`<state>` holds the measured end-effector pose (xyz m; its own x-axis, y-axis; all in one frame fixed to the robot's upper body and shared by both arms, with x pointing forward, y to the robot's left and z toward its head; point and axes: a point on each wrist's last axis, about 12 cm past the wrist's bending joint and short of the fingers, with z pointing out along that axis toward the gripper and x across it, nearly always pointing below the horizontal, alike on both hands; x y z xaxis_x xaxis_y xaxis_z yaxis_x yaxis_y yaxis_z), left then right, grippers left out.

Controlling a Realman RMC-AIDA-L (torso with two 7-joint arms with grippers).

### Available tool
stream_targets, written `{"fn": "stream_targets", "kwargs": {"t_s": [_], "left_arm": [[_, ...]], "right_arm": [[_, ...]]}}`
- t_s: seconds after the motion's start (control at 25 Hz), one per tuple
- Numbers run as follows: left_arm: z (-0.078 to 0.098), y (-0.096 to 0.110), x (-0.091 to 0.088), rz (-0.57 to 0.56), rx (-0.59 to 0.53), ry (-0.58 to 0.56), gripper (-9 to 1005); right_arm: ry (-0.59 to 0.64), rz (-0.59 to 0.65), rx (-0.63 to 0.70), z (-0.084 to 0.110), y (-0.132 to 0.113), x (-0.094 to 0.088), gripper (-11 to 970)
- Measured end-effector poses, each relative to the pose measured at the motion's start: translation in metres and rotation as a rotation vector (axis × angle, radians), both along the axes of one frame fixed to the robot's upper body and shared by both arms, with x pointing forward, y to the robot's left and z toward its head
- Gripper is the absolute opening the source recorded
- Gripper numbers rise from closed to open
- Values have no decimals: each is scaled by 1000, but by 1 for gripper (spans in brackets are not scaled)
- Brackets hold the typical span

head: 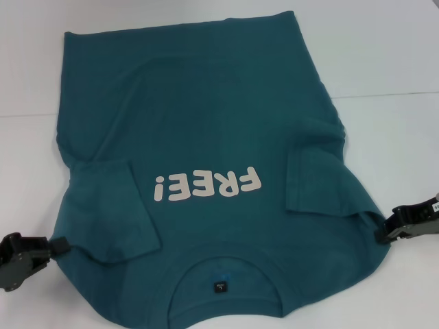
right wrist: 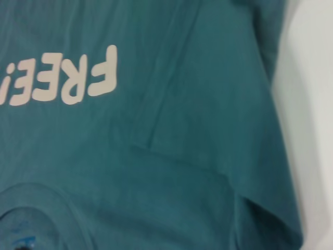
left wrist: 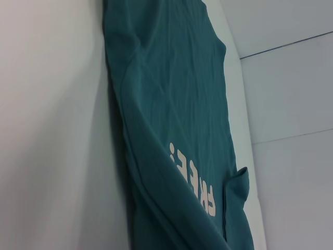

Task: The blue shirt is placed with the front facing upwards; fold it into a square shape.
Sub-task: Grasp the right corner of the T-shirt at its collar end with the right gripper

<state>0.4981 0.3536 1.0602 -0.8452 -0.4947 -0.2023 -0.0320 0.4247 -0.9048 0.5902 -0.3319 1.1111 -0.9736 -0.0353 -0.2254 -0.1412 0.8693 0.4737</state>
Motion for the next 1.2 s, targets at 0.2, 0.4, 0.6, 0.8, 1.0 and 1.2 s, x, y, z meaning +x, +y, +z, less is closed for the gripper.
{"fn": "stream_targets", "kwargs": {"t_s": [0.2, 0.4, 0.6, 0.8, 1.0, 1.2], "left_arm": [[0, 0, 0, -1, 0, 0, 7], [0, -1, 0, -1, 0, 0, 7], [0, -1, 0, -2, -1, 0, 7], [-1, -2, 0, -2, -2, 0, 6], [-1, -2, 0, 1, -2, 0, 6], [-1, -2, 1, 4, 0, 1, 6]], "right_arm": [[-14, -20, -4, 3, -6, -1, 81], [-16, -26, -6, 2, -7, -2, 279], [-27, -48, -10, 2, -6, 1, 463], [-39, -53, -19, -1, 2, 7, 457], [-37, -38, -36, -2, 12, 11, 455], [-45, -10, -29, -1, 25, 16, 452]]}}
